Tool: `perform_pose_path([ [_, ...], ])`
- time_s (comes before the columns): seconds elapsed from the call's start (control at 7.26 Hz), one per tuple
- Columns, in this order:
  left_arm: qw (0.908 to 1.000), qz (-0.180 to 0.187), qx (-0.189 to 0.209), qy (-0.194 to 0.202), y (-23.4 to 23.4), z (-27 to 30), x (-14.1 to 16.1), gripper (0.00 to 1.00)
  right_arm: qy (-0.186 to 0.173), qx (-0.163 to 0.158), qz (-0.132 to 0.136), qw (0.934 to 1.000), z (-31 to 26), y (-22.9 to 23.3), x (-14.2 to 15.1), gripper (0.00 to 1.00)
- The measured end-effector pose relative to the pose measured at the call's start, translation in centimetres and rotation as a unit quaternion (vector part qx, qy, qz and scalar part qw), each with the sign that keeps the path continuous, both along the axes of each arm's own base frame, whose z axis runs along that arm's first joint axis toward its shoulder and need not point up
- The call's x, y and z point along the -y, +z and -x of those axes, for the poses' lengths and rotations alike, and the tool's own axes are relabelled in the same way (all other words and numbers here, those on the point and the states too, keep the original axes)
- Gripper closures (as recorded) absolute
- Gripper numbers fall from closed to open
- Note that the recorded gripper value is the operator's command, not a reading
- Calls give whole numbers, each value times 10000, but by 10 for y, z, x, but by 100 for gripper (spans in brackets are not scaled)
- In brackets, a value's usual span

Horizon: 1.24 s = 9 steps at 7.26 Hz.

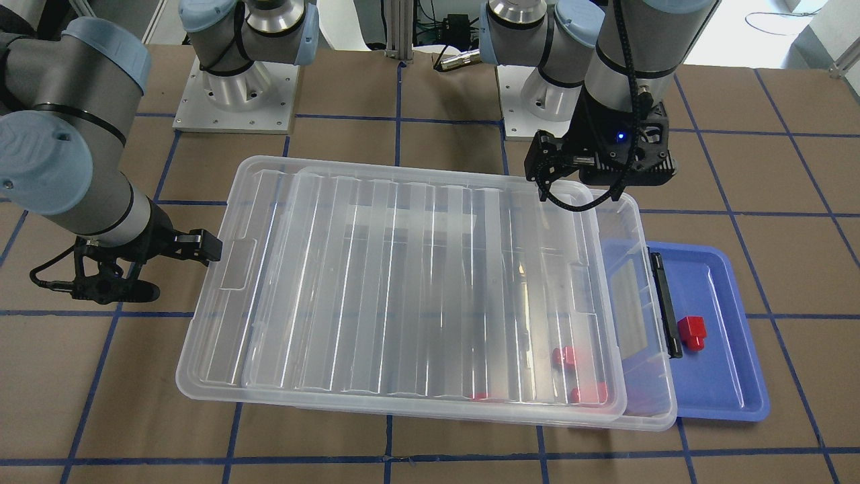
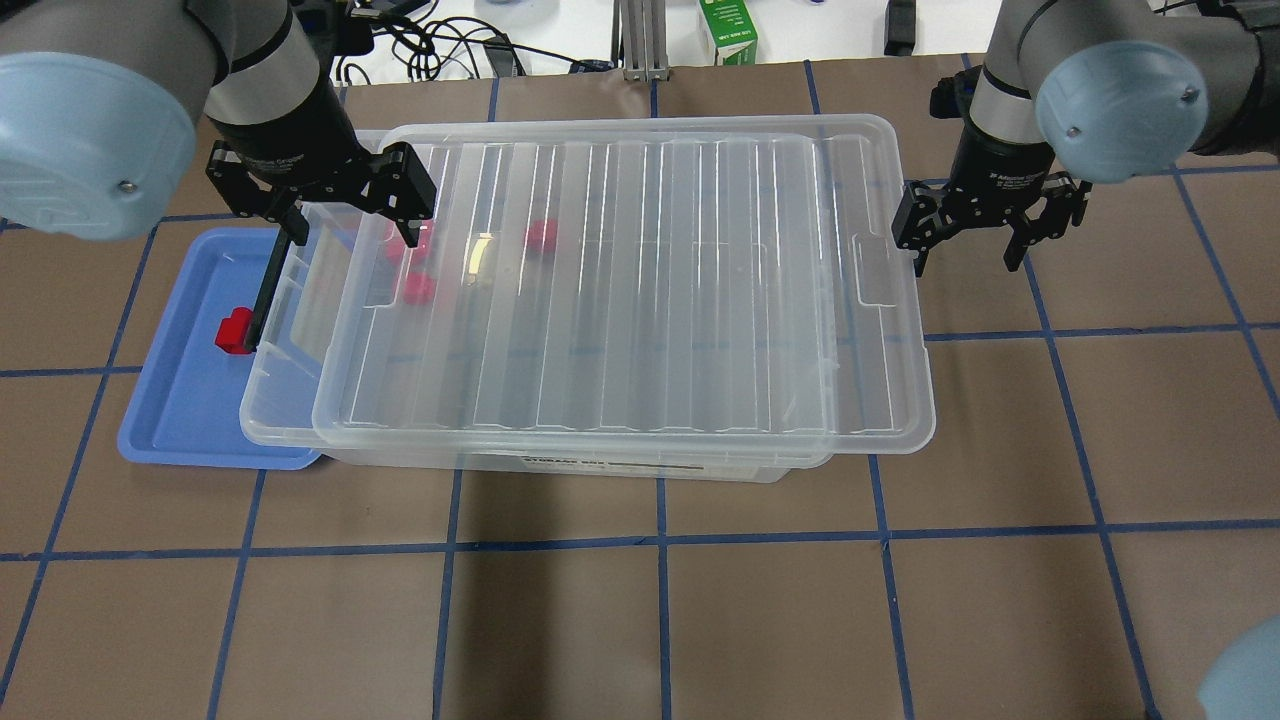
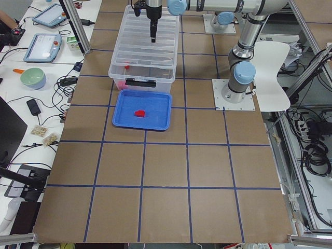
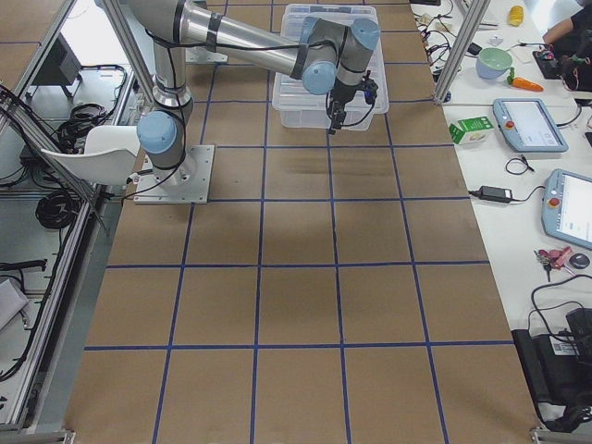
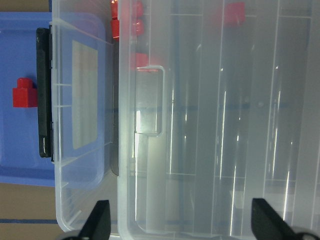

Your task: Place red block in blue tray from box

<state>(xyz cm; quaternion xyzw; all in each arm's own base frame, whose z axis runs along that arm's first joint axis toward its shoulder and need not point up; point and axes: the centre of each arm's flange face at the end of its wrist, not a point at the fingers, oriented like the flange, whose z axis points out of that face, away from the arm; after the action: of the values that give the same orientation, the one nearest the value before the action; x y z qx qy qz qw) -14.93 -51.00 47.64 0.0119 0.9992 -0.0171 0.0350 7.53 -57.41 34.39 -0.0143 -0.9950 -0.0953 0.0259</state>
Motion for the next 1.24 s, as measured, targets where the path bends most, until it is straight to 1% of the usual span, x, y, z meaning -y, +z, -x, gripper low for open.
perform_pose_path([
  [0.83,10000,60,-20,0,3,-1,1,0,-41,-8,52,10000,-32,-1,-3,0],
  [1.24,9997,192,-150,33,17,-10,-6,0,-36,-13,87,10000,-35,3,-3,0],
])
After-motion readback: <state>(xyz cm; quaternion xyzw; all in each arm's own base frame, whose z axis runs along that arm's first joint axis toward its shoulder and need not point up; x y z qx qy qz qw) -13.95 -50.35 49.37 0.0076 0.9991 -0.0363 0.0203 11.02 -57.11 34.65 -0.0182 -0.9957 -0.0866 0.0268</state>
